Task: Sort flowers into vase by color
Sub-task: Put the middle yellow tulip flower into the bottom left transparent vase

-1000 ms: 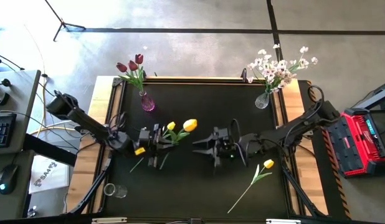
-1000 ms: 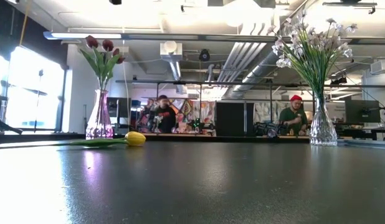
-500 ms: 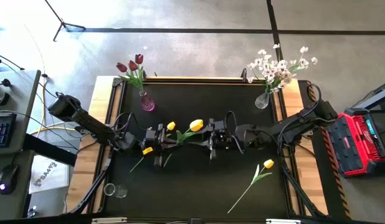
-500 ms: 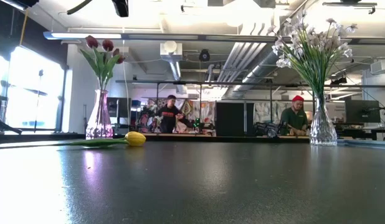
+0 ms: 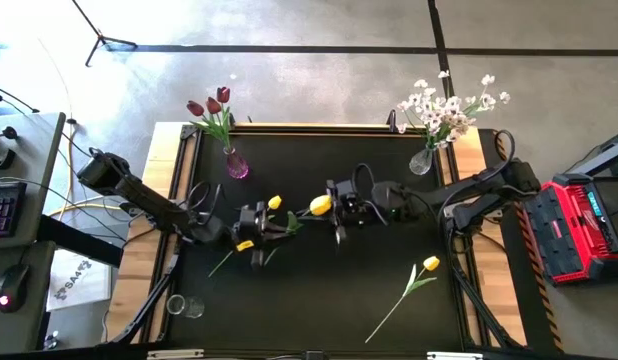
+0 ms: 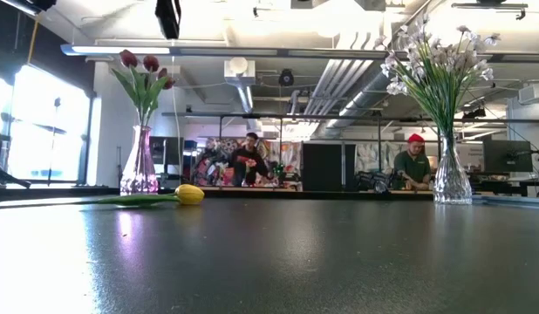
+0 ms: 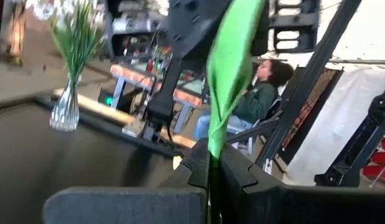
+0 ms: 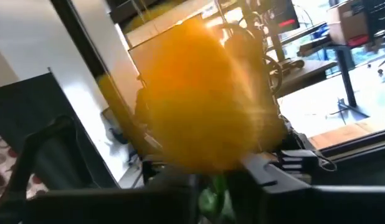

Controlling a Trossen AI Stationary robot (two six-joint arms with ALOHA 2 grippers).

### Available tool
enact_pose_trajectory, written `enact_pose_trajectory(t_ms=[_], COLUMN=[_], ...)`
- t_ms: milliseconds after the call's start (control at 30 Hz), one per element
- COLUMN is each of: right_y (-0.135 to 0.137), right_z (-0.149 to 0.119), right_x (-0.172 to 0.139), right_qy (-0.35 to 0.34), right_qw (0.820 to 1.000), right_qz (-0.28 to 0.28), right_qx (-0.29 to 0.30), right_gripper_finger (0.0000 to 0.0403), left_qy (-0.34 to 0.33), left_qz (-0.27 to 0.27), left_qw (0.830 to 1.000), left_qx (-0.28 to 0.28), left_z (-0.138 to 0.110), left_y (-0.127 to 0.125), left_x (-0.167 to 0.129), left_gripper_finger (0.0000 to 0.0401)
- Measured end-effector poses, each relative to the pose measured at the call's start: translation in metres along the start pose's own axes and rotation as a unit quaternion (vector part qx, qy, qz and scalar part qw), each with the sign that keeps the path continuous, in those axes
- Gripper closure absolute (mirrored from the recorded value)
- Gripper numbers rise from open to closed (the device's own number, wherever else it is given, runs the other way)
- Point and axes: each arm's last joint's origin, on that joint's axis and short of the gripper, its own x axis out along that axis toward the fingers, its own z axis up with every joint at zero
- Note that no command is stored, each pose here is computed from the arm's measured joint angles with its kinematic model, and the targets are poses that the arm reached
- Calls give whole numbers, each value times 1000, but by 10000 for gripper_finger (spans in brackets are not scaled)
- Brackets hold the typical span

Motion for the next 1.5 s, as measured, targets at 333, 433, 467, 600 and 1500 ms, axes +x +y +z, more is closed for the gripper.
enact_pose_trajectory(t_ms=[333, 433, 467, 600, 1500], right_y=[-18, -20, -20, -17, -24], right_z=[0, 2, 3, 10, 12], right_x=[1, 3, 3, 4, 14], right_qy=[50, 114, 134, 175, 178], right_qw=[998, 993, 990, 984, 983], right_qz=[-22, -29, -34, -30, -30], right_qx=[16, 9, 4, -19, 1], right_gripper_finger=[400, 402, 402, 402, 403], left_qy=[30, 63, 72, 79, 96], left_qz=[20, 44, 50, 51, 12], left_qw=[999, 995, 993, 991, 994], left_qx=[-36, -68, -76, -96, -47], left_z=[-6, -13, -15, -16, -4], left_y=[6, 11, 13, 15, 13], left_x=[1, 2, 2, 3, 13], left_gripper_finger=[380, 357, 349, 320, 292])
